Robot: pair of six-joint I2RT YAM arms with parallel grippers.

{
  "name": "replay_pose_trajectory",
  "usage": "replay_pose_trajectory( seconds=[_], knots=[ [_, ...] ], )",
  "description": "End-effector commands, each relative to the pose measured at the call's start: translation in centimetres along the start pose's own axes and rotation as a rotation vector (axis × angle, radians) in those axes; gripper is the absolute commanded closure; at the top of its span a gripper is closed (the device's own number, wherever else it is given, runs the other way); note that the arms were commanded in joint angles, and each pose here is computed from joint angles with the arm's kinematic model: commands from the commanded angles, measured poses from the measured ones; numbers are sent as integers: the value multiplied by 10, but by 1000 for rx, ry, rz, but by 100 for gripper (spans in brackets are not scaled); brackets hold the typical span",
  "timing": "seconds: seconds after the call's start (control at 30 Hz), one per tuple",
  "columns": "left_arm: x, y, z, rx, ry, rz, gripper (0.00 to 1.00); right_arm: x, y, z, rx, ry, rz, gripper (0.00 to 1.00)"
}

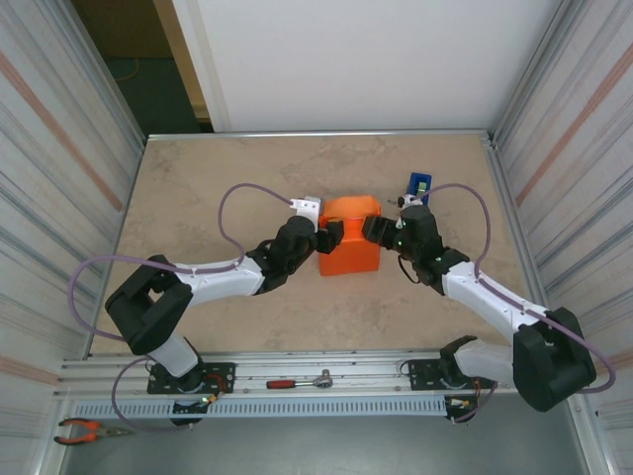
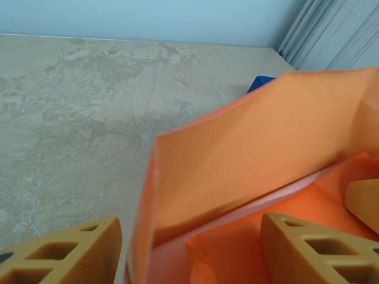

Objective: Wrap the gift box in paper

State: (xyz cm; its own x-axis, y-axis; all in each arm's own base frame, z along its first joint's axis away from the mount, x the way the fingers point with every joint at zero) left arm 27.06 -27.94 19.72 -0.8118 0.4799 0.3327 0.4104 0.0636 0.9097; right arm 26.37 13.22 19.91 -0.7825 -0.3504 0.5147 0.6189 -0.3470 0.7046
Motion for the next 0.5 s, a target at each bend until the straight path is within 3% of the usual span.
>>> replay_pose_trajectory(
  seconds=[0.0,0.27,0.47],
  knots=[
    [-2,-18,6,-49,48,62,39,-10,-18,-4,79,-52,1,31],
    [-5,-12,3,-76,51,42,51,-12,-30,-4,127,-110,-16,51],
    [-13,-1,-1,-93,47,20,69,-15,-24,2,143,-110,-9,75]
  ],
)
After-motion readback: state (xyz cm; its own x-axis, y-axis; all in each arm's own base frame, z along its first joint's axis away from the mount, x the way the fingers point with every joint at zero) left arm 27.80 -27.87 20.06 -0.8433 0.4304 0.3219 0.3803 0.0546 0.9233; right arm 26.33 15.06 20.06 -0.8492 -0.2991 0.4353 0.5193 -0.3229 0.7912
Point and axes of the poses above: each hand's point on the last joint's axis, 136 mm out from that joint toward the fingers, its own x axis back along the fingers, its own z axis along the line the jaws close on, y = z × x, the point moved 9 cm from there along x, back along the fingers, and after that the axes turned 2 degrees about -x, right-handed, at the moved point
